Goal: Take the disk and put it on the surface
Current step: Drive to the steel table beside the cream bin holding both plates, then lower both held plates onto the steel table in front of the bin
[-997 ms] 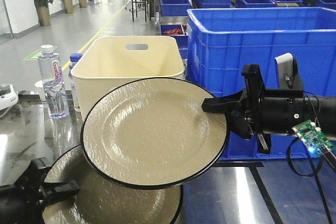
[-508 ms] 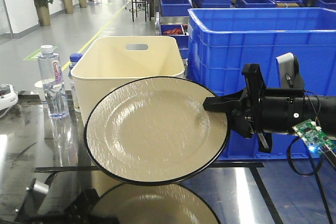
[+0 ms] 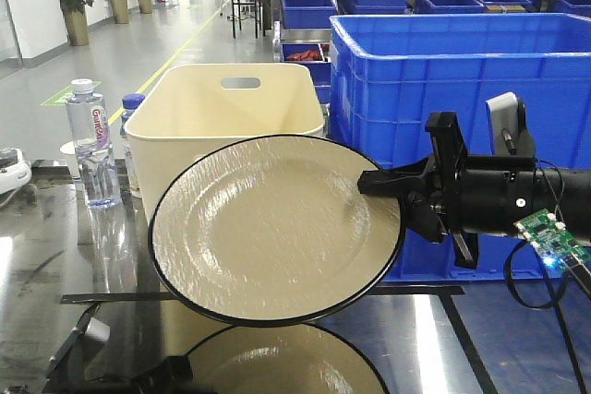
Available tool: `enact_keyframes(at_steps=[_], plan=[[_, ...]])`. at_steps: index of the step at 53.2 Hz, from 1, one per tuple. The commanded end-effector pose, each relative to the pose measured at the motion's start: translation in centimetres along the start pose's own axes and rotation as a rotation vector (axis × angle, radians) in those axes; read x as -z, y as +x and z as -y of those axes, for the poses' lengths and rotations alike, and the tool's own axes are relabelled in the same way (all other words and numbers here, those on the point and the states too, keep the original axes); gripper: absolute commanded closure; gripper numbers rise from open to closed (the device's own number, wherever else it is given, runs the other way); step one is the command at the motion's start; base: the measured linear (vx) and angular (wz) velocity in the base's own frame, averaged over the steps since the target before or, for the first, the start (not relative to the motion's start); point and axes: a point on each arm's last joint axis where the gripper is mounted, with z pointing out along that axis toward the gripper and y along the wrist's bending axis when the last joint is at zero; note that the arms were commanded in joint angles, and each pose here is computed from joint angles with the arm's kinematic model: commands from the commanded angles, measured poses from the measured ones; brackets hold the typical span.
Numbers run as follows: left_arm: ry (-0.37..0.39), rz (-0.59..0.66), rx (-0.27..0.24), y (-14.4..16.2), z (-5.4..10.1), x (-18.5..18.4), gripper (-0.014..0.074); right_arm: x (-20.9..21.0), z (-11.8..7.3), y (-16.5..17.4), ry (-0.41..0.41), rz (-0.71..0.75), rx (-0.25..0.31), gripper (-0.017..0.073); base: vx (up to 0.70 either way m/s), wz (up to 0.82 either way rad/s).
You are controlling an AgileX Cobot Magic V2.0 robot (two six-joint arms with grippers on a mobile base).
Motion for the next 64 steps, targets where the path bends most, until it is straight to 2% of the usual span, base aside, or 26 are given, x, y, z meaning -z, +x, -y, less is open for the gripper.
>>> enact_keyframes(at_steps=[1, 8, 17, 22, 36, 42, 55, 64], plan=[[0.047, 0.028, -0.094, -0.5, 1.5, 0.8, 0.0052, 1.4, -3.8, -0.3, -0.148, 0.059, -0.003, 0.0568, 0.0, 0.0], [0.019, 0.067, -0.158, -1.1, 1.5, 2.0, -0.0041, 1.5, -3.8, -0.3, -0.148, 0.059, -0.003, 0.0568, 0.0, 0.0], [0.003, 0.165, -0.244, -2.2, 1.9, 5.1, -0.0032, 1.4, -3.7, -0.1, -0.141, 0.044, 0.007, 0.0568, 0.0, 0.0], [-0.01, 0.228, -0.293, -2.6, 2.1, 7.1, -0.0013, 1.4, -3.5, 0.2, -0.119, 0.006, 0.033, 0.0568, 0.0, 0.0], [0.022, 0.403, -0.388, -2.1, 4.4, 11.7, 0.0018, 1.0, -1.3, 1.5, 0.135, -0.121, 0.201, 0.0568, 0.0, 0.0], [0.025, 0.464, -0.41, -1.8, 5.0, 12.9, 0.0018, 1.0, -0.9, 1.7, 0.18, -0.145, 0.234, 0.0568, 0.0, 0.0], [0.022, 0.501, -0.418, -1.7, 5.3, 13.5, 0.0018, 1.0, -0.8, 2.3, 0.184, -0.212, 0.248, 0.0565, 0.0, 0.0], [0.023, 0.499, -0.419, -1.7, 5.3, 13.5, 0.0018, -0.1, -0.7, 3.6, 0.242, -0.281, 0.328, 0.0536, 0.0, 0.0]])
